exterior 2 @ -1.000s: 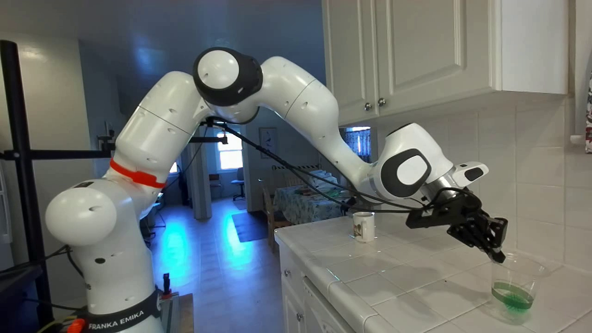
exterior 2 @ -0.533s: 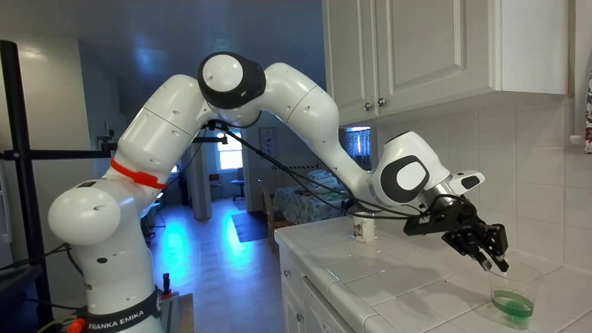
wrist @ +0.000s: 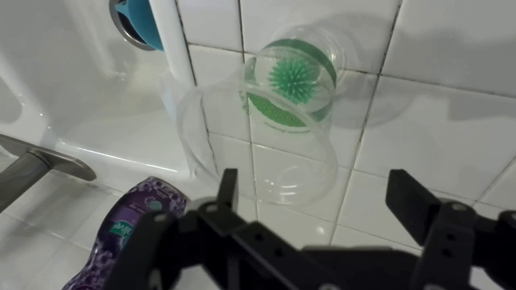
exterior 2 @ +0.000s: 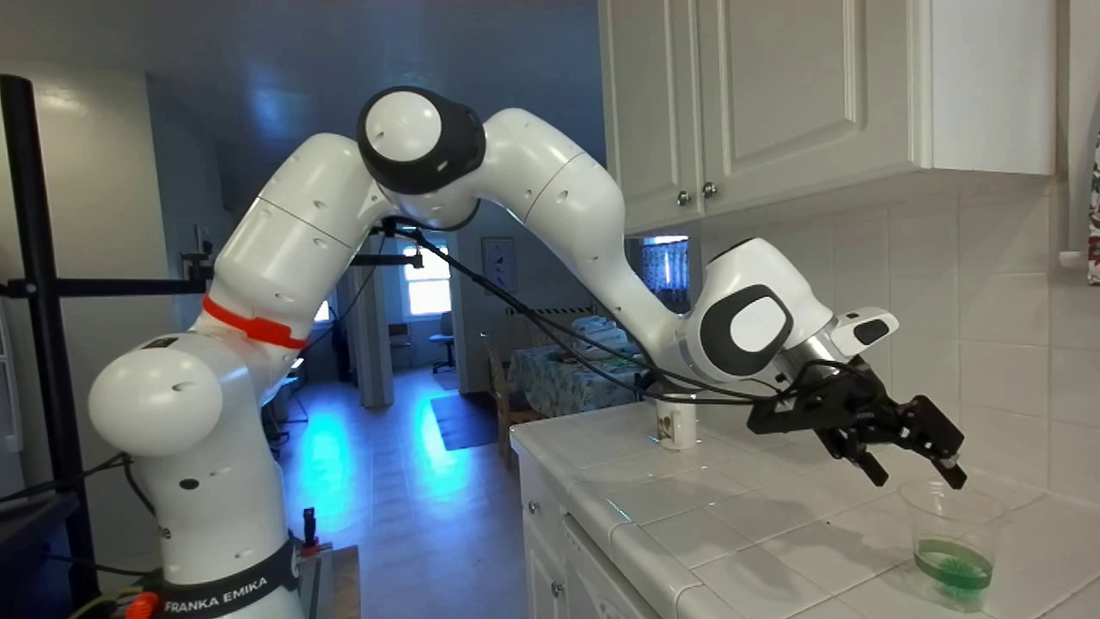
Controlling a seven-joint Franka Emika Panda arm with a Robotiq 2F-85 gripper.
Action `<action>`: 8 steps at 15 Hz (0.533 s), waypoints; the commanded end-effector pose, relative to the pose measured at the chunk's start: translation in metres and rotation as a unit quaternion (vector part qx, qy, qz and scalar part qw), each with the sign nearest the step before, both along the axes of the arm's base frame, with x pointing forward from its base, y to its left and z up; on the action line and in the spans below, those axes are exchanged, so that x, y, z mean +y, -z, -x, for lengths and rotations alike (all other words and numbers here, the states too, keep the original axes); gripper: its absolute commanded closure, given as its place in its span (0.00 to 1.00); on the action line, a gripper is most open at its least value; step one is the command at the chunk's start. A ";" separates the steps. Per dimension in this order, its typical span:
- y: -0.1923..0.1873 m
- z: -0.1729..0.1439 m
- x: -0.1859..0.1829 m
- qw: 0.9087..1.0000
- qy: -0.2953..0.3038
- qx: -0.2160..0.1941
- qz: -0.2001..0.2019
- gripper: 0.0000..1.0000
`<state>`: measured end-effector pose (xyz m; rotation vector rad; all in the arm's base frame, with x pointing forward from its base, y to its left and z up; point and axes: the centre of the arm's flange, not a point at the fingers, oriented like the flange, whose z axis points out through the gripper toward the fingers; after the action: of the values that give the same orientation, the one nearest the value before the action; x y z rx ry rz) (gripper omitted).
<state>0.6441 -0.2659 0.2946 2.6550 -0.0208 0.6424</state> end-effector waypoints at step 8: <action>-0.035 0.036 -0.041 0.982 0.096 -0.003 -0.160 0.00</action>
<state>0.6178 -0.2904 0.3240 2.7955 -0.3070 0.6316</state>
